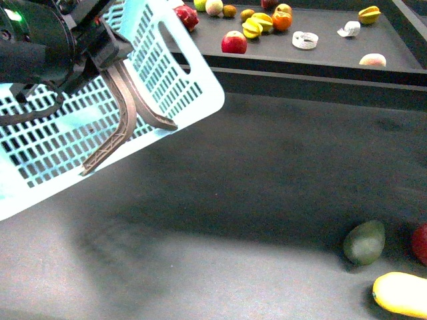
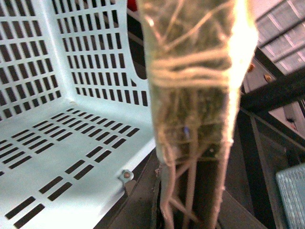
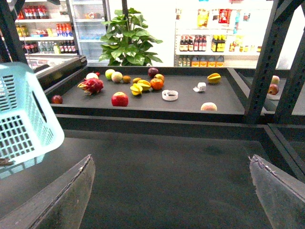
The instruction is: Pick mango with right arm and hold basket with left
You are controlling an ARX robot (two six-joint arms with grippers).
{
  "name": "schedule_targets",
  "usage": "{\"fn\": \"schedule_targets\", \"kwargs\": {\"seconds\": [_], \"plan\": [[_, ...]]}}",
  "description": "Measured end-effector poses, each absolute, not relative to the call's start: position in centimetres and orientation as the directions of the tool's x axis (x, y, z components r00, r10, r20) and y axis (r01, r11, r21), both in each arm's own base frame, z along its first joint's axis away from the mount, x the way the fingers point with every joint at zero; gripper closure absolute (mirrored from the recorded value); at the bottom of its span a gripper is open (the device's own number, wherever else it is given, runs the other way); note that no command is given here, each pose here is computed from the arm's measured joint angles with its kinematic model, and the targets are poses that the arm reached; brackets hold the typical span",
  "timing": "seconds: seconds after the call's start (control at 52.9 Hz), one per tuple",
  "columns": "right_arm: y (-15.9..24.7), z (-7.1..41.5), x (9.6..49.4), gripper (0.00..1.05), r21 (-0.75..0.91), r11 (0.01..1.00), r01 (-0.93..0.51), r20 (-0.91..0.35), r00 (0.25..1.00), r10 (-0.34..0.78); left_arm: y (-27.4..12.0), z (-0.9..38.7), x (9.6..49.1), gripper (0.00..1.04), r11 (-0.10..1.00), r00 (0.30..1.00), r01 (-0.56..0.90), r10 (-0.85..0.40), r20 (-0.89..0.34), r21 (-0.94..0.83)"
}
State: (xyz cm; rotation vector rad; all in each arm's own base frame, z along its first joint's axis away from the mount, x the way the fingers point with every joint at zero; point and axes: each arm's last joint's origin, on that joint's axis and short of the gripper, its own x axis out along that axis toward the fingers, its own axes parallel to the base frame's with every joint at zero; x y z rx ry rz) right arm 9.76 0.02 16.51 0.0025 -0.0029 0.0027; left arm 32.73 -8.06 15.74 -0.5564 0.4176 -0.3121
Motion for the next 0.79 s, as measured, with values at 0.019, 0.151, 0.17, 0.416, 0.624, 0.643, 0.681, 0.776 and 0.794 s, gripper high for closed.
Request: {"fn": "schedule_targets", "kwargs": {"seconds": [0.019,0.151,0.17,0.416,0.624,0.643,0.681,0.776,0.794], "plan": [[0.0,16.5,9.8,0.08,0.002,1.000,-0.002,0.003,1.000,0.002,-8.1,15.8,32.3,0.93,0.805,0.864,0.193,-0.411,-0.292,-0.561],[0.0,16.5,9.8,0.08,0.002,1.000,-0.002,0.003,1.000,0.002,-9.2,16.2,28.1,0.93,0.776,0.771,0.389,-0.569,-0.286,-0.496],[0.0,16.5,9.8,0.08,0.002,1.000,-0.002,0.003,1.000,0.002,-9.3,16.2,27.8,0.93,0.772,0.763,0.401,-0.579,-0.286,-0.492],[0.0,16.5,9.8,0.08,0.002,1.000,-0.002,0.003,1.000,0.002,-10.5,15.2,23.4,0.94,0.731,0.668,0.539,-0.674,-0.315,-0.420],[0.0,16.5,9.8,0.08,0.002,1.000,-0.003,0.003,1.000,0.003,-11.3,15.1,22.5,0.94,0.718,0.647,0.582,-0.694,-0.317,-0.382],[0.0,16.5,9.8,0.08,0.002,1.000,-0.003,0.003,1.000,0.003,-11.3,15.1,22.5,0.94,0.716,0.645,0.586,-0.695,-0.317,-0.379],[0.0,16.5,9.8,0.08,0.002,1.000,-0.003,0.003,1.000,0.003,-11.3,15.1,22.4,0.94,0.715,0.643,0.588,-0.697,-0.317,-0.378],[0.0,16.5,9.8,0.08,0.002,1.000,-0.003,0.003,1.000,0.003,-11.7,15.2,22.4,0.94,0.708,0.637,0.598,-0.705,-0.313,-0.376],[0.0,16.5,9.8,0.08,0.002,1.000,-0.003,0.003,1.000,0.003,-11.8,15.2,22.4,0.94,0.706,0.635,0.600,-0.706,-0.313,-0.376]]}}
